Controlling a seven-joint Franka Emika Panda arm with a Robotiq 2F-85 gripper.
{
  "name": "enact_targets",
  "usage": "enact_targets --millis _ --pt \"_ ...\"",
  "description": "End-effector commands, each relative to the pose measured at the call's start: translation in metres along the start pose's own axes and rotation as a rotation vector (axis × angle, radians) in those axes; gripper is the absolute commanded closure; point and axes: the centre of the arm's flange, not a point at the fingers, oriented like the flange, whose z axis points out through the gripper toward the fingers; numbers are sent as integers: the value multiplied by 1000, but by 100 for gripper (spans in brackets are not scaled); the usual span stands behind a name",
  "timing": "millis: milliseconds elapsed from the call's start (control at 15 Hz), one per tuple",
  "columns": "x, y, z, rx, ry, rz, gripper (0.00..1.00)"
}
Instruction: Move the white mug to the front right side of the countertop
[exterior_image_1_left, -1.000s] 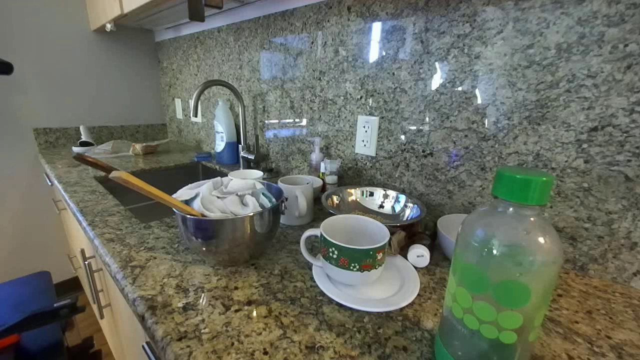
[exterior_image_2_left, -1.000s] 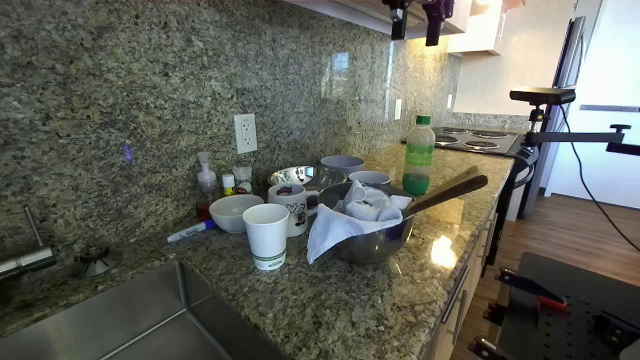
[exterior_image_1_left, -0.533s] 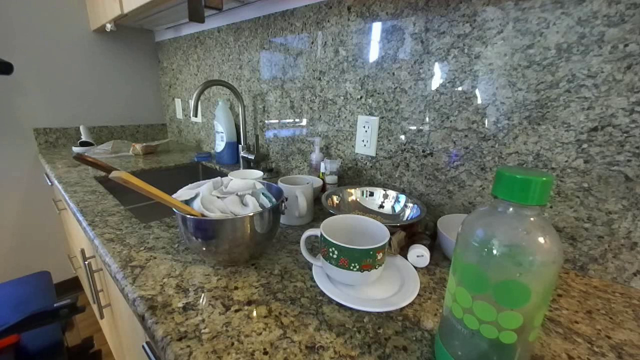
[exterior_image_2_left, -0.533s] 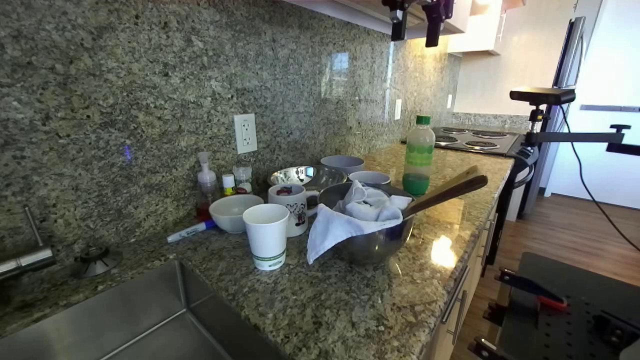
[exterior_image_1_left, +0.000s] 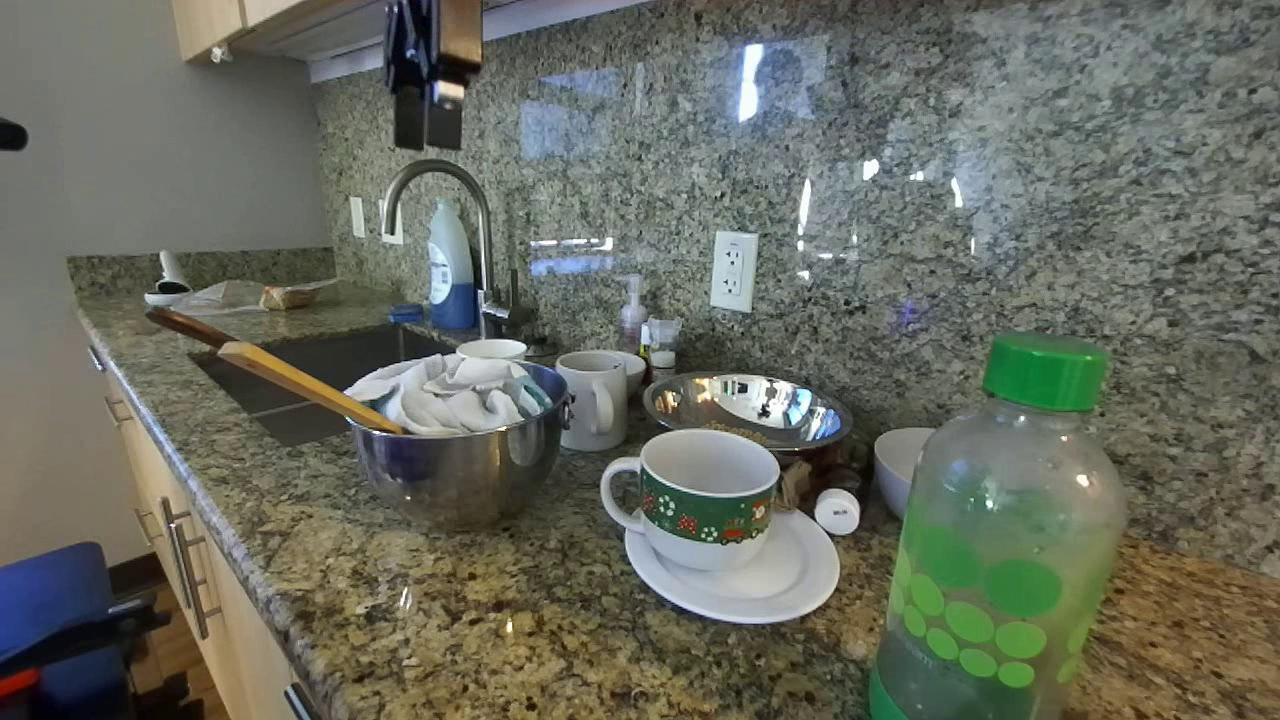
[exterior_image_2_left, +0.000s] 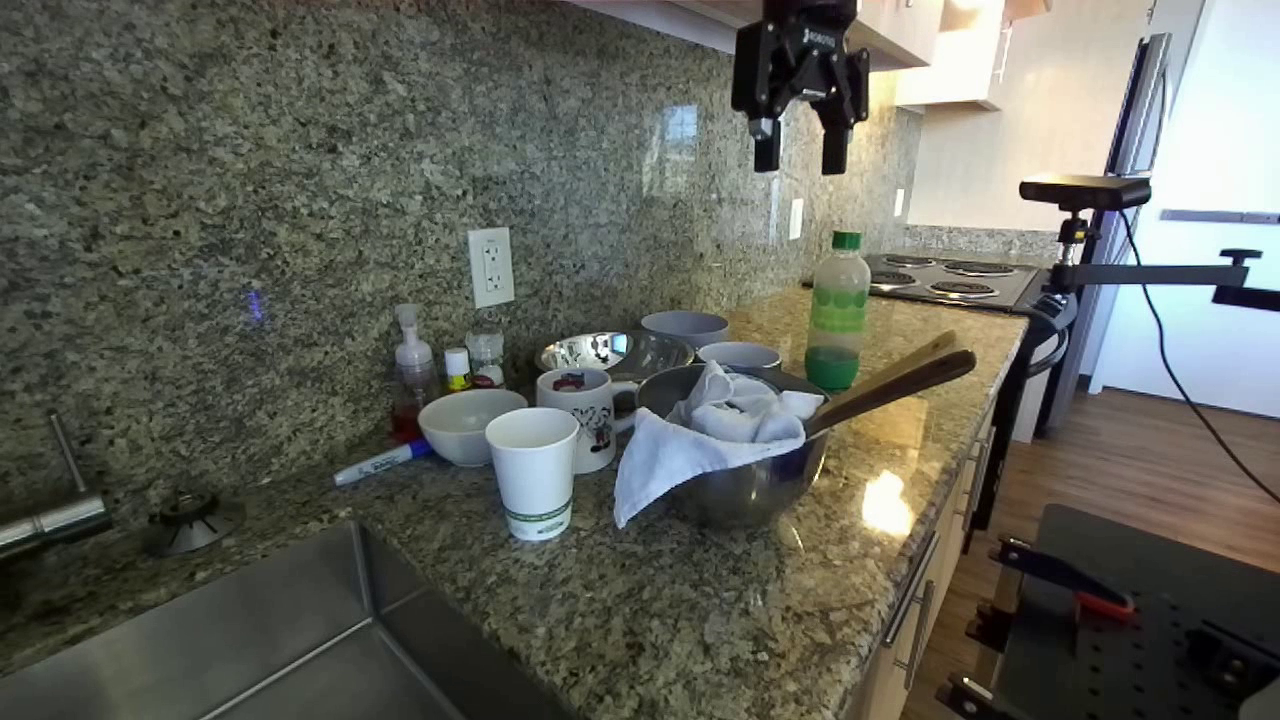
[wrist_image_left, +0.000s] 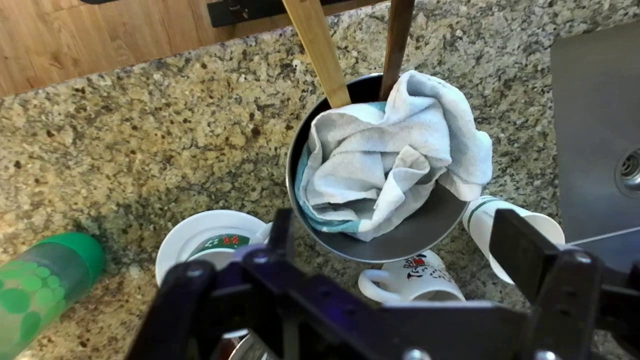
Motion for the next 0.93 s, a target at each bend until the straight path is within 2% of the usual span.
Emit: enact_targets --millis 0,333,600,867 --pt "26 -12 48 31 -14 13 0" --pt "66 -30 109 75 -10 30 0" --pt "101 -46 150 88 46 45 0" --pt "130 -61 173 75 108 40 0"
